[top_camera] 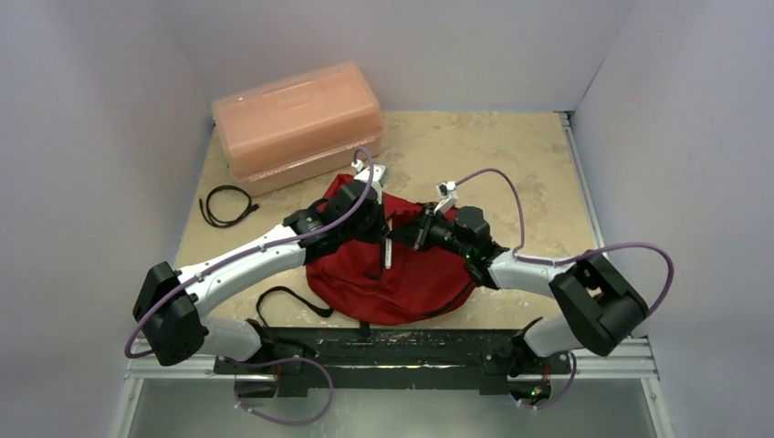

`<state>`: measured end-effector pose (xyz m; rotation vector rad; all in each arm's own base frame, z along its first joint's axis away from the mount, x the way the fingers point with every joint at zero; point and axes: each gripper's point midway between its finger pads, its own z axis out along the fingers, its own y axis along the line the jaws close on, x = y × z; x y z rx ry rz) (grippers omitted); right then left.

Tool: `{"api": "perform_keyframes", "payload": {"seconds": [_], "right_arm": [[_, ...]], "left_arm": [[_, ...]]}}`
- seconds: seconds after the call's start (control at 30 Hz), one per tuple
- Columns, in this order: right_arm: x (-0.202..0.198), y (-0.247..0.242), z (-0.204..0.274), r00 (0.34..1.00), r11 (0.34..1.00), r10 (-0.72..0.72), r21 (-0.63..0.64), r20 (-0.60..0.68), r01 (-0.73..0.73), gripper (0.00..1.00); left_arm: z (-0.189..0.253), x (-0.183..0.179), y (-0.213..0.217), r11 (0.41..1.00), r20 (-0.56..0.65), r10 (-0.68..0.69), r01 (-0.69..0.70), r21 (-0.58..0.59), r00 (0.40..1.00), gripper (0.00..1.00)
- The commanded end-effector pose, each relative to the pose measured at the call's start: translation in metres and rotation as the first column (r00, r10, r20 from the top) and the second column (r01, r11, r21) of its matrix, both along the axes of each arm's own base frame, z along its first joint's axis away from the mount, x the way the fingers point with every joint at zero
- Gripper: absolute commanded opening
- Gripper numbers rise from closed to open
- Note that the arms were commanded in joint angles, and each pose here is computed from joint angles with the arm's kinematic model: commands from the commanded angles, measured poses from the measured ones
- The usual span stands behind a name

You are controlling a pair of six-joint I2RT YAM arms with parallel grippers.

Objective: Pack the student bag
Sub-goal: Place the stationery in the student bag.

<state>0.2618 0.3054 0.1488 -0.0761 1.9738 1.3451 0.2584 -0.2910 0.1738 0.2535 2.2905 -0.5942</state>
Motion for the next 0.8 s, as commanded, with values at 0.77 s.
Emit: {"api": "perform_keyframes", "payload": {"seconds": [0.77], "right_arm": [[0.021, 0.029, -0.006, 0.997, 1.0, 0.016, 0.021, -0.075, -0.014, 0.14]], "left_arm": [[0.032, -0.006, -0.008, 0.998, 0.07, -0.05, 0.052, -0.029, 0.996, 0.0]]}}
